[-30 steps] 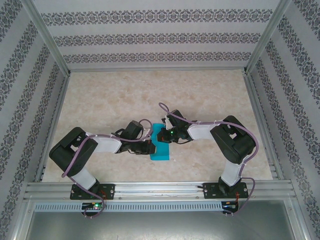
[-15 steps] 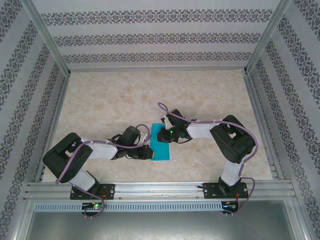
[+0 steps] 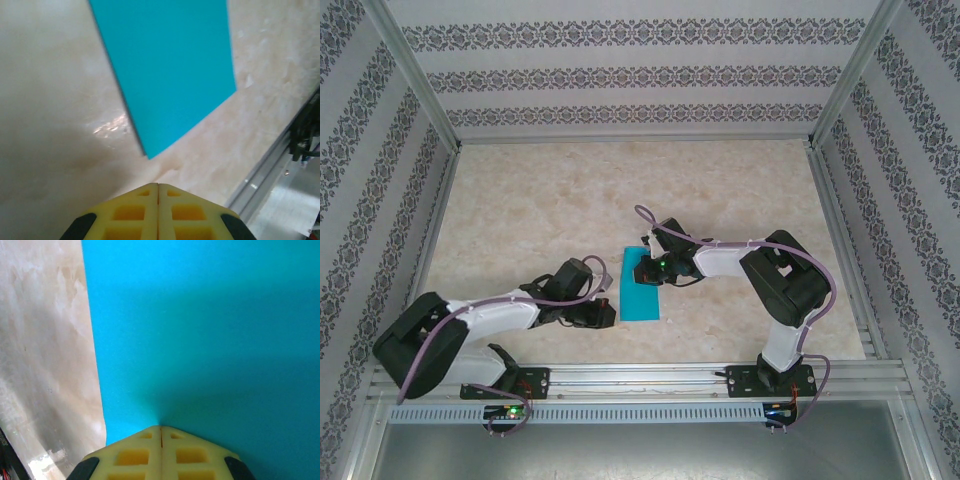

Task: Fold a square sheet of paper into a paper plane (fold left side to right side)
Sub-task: First fold the square sheet of paper in half at the center of the table, then hold the square sheet of paper at the center of the table.

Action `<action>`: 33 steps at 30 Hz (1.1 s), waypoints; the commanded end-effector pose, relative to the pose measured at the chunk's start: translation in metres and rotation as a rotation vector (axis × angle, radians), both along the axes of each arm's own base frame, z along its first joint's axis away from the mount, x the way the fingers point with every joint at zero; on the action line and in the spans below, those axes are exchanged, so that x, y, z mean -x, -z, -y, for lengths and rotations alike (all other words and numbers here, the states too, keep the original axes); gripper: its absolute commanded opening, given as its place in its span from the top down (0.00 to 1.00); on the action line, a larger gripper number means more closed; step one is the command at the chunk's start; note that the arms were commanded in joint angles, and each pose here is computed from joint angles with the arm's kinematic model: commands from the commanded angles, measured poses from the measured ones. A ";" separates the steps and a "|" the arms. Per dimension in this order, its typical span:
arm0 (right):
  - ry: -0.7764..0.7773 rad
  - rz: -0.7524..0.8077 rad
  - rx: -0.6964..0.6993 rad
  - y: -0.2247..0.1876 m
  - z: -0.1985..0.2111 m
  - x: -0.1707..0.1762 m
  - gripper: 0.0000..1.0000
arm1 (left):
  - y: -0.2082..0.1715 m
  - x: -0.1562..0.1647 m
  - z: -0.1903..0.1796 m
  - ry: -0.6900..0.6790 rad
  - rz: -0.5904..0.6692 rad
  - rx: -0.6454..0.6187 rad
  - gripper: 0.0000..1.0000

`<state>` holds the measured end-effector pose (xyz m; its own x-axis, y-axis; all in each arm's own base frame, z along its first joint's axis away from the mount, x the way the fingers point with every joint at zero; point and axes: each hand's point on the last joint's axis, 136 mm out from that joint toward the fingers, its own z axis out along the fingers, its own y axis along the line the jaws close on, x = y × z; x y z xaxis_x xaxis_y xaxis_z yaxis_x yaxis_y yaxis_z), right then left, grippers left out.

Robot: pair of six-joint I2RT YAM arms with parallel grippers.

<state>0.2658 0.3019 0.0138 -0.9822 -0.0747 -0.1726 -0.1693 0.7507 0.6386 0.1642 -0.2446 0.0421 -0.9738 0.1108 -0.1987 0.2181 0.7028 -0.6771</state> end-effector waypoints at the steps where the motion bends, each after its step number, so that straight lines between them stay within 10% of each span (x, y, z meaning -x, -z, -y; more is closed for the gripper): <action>1: 0.011 -0.063 0.164 0.035 0.030 0.019 1.00 | -0.029 -0.016 0.004 -0.012 0.050 0.014 0.93; 15: 0.001 -0.065 0.168 0.035 0.027 0.022 1.00 | -0.030 -0.079 0.026 -0.054 0.057 0.089 0.95; 33: -0.004 -0.044 0.145 0.025 0.023 0.020 1.00 | 0.034 -0.068 0.025 -0.046 -0.066 -0.053 0.97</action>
